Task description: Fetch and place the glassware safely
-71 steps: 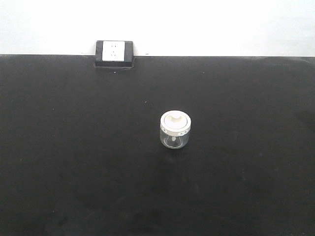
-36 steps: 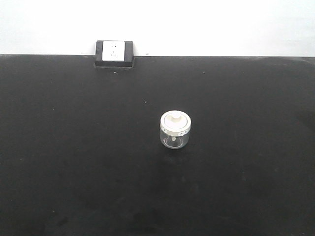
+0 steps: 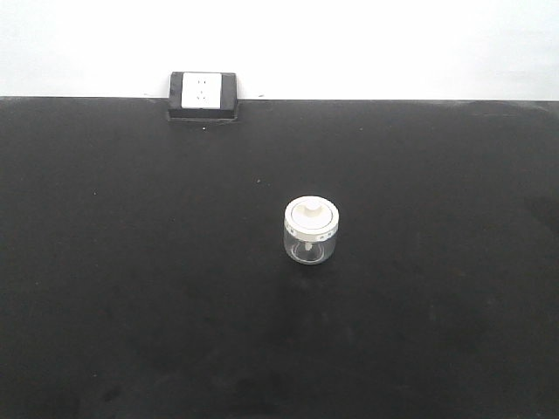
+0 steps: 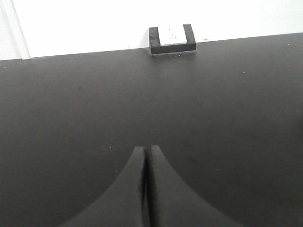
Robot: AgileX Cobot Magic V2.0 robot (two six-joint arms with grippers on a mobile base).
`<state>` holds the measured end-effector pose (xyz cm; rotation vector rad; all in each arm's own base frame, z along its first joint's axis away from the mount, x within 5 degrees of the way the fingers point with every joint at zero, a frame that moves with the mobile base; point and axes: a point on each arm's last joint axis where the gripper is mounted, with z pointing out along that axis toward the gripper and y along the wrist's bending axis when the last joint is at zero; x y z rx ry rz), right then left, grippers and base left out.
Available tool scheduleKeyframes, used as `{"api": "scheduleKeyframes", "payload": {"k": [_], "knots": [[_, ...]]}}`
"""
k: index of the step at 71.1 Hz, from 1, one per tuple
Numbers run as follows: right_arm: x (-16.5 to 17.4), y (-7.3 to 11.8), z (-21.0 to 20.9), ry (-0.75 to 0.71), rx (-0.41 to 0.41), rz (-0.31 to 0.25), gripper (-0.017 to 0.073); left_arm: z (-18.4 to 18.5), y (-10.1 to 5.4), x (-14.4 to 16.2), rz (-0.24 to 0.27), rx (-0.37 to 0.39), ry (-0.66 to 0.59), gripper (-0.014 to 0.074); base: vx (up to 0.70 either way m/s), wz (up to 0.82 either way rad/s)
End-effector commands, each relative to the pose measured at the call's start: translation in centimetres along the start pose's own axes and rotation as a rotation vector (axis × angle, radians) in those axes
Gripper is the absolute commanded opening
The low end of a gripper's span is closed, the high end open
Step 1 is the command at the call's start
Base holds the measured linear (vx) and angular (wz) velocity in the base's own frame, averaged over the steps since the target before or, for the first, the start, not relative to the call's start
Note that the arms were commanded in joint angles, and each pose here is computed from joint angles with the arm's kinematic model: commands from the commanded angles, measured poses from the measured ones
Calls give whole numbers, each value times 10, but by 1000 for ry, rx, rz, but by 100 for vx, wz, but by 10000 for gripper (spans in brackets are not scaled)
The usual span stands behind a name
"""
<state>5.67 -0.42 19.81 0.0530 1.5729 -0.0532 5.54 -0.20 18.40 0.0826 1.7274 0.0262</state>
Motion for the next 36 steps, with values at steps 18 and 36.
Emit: {"api": "scheduleKeyframes", "payload": {"k": [18, 36], "knots": [[-1, 1, 0, -67, -3, -16, -3, 2, 0, 3, -2, -1, -57, -7, 0, 0], [-1, 1, 0, -67, -3, -16, -3, 2, 0, 3, -2, -1, -57, -7, 0, 0]]}}
